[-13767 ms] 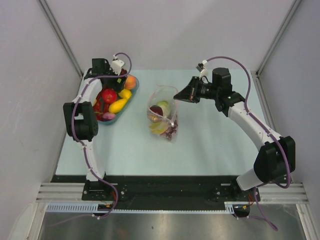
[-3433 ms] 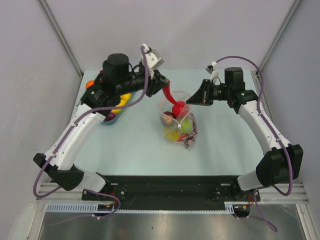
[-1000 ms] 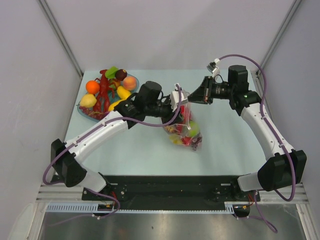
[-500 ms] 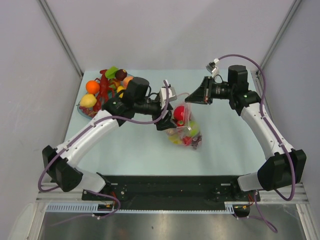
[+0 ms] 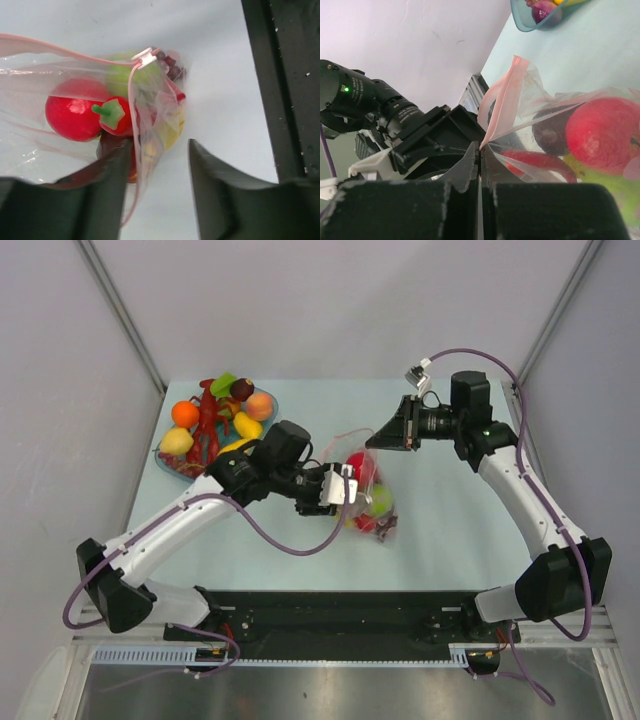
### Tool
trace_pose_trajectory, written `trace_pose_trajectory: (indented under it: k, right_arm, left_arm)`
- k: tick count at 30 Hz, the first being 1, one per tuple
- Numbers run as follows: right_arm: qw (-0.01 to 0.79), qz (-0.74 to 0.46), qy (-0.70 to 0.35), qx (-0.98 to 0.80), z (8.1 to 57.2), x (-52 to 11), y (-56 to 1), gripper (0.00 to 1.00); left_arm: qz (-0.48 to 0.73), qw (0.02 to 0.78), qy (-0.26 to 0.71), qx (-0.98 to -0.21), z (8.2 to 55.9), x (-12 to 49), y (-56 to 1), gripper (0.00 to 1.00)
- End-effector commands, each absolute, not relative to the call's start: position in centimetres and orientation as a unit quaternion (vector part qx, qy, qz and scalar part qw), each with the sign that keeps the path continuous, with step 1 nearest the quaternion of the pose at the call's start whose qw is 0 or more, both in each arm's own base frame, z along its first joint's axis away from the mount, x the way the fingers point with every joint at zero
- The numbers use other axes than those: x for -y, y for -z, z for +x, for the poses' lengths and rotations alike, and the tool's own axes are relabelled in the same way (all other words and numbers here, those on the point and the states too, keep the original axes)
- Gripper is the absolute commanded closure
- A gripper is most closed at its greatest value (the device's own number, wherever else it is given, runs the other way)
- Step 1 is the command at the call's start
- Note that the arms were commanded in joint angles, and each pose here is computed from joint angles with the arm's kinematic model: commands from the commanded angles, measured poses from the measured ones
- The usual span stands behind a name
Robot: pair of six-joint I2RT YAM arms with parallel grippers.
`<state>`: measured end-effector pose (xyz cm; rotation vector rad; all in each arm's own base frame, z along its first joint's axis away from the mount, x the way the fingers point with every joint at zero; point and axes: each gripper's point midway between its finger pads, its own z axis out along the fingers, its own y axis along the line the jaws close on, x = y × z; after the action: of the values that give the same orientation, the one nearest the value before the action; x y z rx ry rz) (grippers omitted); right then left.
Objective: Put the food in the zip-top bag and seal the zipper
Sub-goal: Zip the zipper food storage bag at the center of the board.
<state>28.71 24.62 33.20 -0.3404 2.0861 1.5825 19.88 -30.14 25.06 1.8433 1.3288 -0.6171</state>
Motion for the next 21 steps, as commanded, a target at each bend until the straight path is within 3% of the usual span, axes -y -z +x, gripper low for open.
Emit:
trace_pose_trajectory:
  k: [1, 2, 4, 5, 11, 14, 15, 17, 21]
  right_arm:
    - [0.279, -0.185, -0.598, -0.728, 27.9, -25.4, -35.7, 1.00]
    - [0.281, -0.187, -0.599, -0.726, 28.0, -25.6, -35.7, 1.00]
    - [0.281, -0.197, -0.601, -0.722, 27.7, -26.0, -35.9, 1.00]
    - [0.286, -0.205, -0.603, -0.716, 27.6, -26.4, -36.1, 1.00]
    - [0.296, -0.255, -0.628, -0.673, 26.6, -29.5, -37.6, 0.98]
    - [0.305, -0.259, -0.622, -0.673, 27.0, -28.6, -37.6, 0.61]
    - [0.309, -0.255, -0.617, -0.678, 27.3, -27.9, -37.5, 0.45]
    - [0.329, -0.237, -0.594, -0.695, 28.2, -25.4, -37.1, 0.30]
    - [0.372, -0.226, -0.542, -0.719, 28.7, -20.5, -36.3, 0.26]
  left_arm:
    - [0.746, 0.413, 0.190, -0.487, 21.6, 31.0, -25.7, 0.57]
    - [0.747, 0.414, 0.190, -0.484, 21.4, 31.2, -25.9, 0.71]
    - [0.750, 0.421, 0.196, -0.471, 20.4, 31.9, -27.5, 0.86]
    - [0.749, 0.427, 0.202, -0.464, 19.8, 32.2, -28.5, 1.00]
    - [0.682, 0.469, 0.279, -0.487, 17.8, 34.4, -34.3, 1.00]
    - [0.648, 0.459, 0.286, -0.536, 18.5, 34.5, -32.2, 1.00]
    - [0.642, 0.449, 0.283, -0.553, 18.7, 34.3, -30.4, 1.00]
    - [0.613, 0.464, 0.281, -0.574, 19.4, 34.2, -30.3, 1.00]
    - [0.574, 0.457, 0.295, -0.612, 20.2, 33.9, -28.9, 1.00]
